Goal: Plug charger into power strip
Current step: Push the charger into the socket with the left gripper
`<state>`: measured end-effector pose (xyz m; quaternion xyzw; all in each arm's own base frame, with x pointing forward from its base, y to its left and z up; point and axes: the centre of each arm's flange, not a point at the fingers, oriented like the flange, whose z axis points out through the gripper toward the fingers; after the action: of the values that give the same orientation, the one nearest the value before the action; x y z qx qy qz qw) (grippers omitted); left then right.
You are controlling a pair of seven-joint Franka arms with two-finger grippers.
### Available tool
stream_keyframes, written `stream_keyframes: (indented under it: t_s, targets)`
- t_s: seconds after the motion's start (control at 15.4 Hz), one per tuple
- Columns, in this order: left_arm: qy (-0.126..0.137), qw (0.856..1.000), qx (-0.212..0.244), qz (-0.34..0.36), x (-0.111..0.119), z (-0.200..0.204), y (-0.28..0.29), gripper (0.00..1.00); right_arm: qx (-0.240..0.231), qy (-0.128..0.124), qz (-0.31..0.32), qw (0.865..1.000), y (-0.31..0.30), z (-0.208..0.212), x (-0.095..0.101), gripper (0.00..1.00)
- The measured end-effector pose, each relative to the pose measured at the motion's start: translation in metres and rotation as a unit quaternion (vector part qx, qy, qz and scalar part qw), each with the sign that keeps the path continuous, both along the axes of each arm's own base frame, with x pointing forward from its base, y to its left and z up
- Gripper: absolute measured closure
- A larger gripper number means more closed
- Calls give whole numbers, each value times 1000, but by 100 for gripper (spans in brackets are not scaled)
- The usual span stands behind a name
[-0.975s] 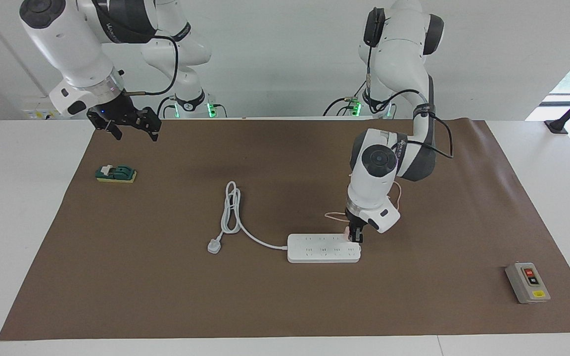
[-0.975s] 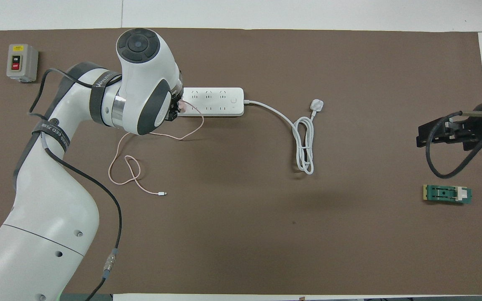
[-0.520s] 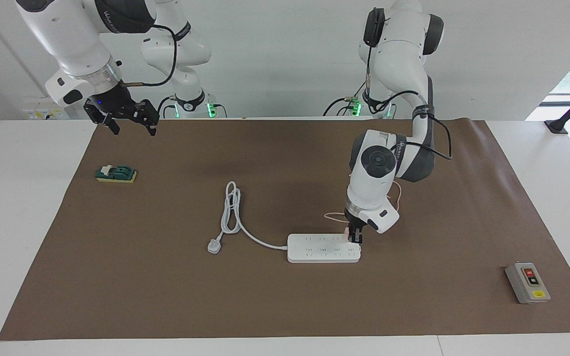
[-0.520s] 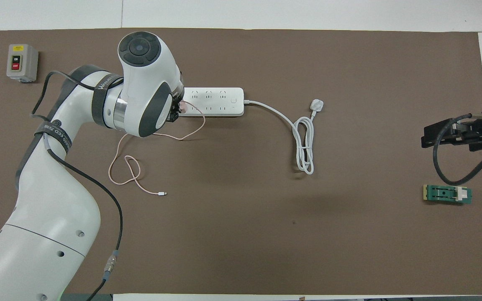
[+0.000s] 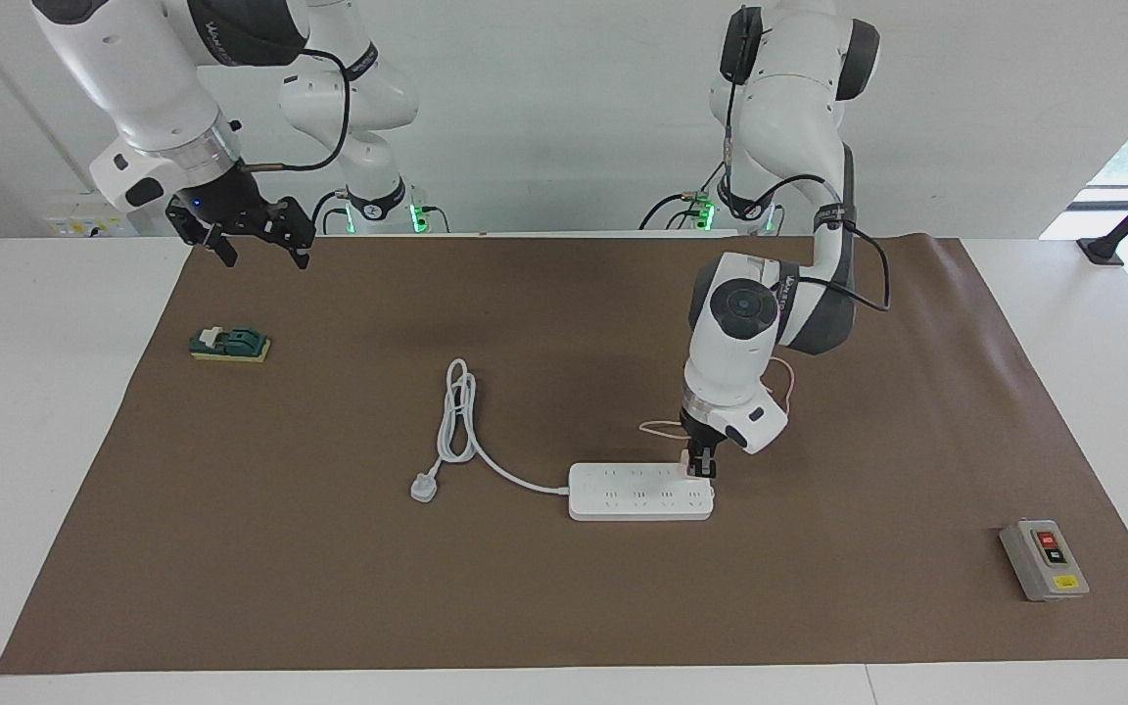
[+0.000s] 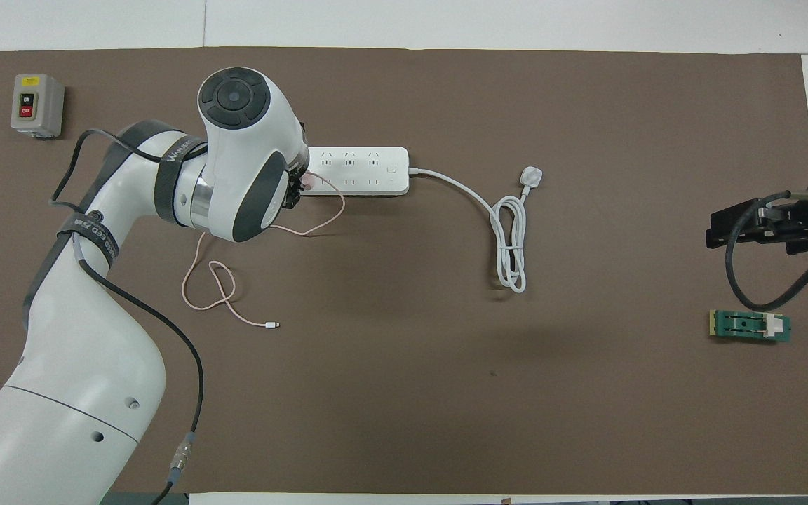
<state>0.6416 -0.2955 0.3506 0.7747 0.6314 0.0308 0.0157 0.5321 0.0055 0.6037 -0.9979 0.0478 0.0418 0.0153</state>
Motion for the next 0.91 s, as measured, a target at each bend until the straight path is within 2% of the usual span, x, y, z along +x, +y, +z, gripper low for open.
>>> stream_keyframes:
  t_s: [0.45, 0.91]
  targets:
    - [-16, 1000, -9, 5, -6, -4, 3, 68, 0, 0, 0, 1000, 0, 0, 0, 0]
    - [-17, 1000, -9, 5, -6, -4, 4, 68, 0, 0, 0, 1000, 0, 0, 0, 0]
